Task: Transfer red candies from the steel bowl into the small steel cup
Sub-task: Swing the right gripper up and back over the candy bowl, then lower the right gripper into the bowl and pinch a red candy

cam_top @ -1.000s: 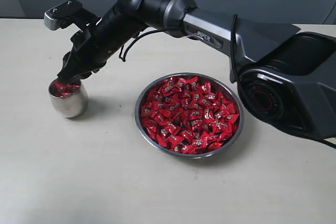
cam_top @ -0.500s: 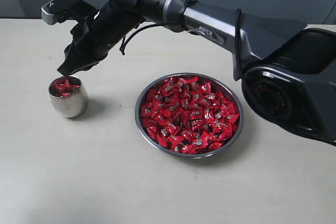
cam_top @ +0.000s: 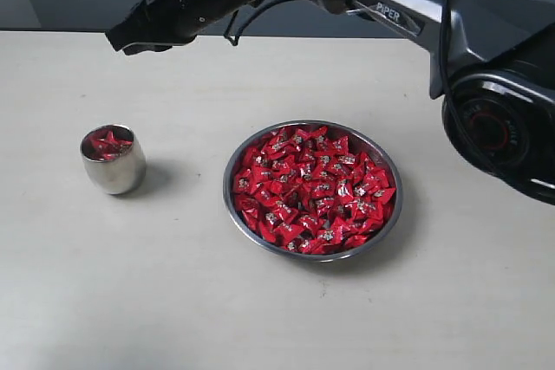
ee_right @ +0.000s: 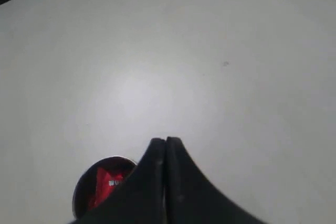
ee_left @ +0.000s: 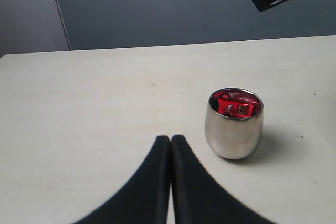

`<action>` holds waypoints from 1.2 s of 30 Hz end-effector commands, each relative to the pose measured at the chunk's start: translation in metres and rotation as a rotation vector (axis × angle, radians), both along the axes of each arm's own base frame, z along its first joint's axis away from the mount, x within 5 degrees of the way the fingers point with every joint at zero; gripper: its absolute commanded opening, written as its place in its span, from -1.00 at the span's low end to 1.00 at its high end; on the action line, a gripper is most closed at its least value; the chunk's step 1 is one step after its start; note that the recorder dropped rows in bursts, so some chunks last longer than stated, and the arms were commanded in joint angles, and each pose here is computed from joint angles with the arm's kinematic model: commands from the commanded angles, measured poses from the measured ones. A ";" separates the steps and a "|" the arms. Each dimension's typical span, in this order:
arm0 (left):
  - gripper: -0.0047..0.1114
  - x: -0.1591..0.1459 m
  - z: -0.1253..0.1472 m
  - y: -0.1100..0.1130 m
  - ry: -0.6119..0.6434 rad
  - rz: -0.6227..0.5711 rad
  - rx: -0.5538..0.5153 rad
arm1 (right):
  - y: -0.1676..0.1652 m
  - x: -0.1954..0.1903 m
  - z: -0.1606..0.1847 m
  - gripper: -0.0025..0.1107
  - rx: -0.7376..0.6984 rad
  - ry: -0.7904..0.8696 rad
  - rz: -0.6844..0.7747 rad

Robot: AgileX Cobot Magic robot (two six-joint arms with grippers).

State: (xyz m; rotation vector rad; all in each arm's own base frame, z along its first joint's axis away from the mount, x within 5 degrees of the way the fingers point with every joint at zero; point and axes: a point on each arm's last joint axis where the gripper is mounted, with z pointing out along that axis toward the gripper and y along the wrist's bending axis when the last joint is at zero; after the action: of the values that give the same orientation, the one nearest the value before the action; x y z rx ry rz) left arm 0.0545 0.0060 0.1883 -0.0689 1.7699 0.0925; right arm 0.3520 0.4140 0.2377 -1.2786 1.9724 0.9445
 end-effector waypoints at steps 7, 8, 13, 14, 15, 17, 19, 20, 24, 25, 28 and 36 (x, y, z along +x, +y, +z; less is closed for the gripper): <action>-0.91 0.000 -0.001 0.000 -0.003 -0.007 -0.002 | -0.045 -0.004 -0.009 -0.97 0.007 -0.082 -0.271; -0.91 0.000 -0.001 0.000 -0.003 -0.007 -0.002 | -0.055 -0.005 -0.009 -0.97 0.003 -0.085 -0.290; -0.91 0.000 -0.001 0.000 -0.003 -0.007 -0.002 | -0.116 -0.007 -0.018 -0.97 -0.031 -0.045 -0.373; -0.91 0.000 -0.001 0.000 -0.003 -0.007 -0.002 | -0.128 -0.009 -0.019 -0.97 -0.038 -0.049 -0.379; -0.91 0.000 -0.001 0.000 -0.003 -0.007 -0.002 | -0.140 -0.012 -0.020 -0.97 -0.044 -0.048 -0.388; -0.91 0.000 -0.001 0.000 -0.003 -0.007 -0.002 | -0.161 -0.018 -0.022 -0.97 -0.055 -0.038 -0.418; -0.91 0.000 -0.001 0.000 -0.003 -0.007 -0.002 | -0.179 -0.026 -0.025 -0.97 -0.080 -0.018 -0.443; -0.91 0.000 -0.001 0.000 -0.003 -0.007 -0.002 | -0.184 -0.031 -0.025 -0.97 -0.085 -0.012 -0.446; -0.91 0.000 -0.001 0.000 -0.003 -0.007 -0.002 | -0.195 -0.052 -0.032 -0.97 -0.149 -0.003 -0.376; -0.91 0.000 -0.001 0.000 -0.003 -0.007 -0.002 | -0.194 -0.056 -0.033 -0.97 -0.165 0.004 -0.331; -0.91 0.000 -0.001 0.000 -0.003 -0.007 -0.002 | -0.195 -0.066 -0.039 -0.97 -0.229 0.024 -0.195; -0.91 0.000 -0.001 0.000 -0.003 -0.007 -0.002 | -0.207 -0.060 -0.062 -0.97 -0.421 0.069 -0.283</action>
State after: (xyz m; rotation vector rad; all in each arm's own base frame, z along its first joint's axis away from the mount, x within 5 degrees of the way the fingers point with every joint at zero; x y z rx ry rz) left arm 0.0545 0.0060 0.1883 -0.0689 1.7699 0.0925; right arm 0.2879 0.2128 0.1857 -1.1724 2.3452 0.5309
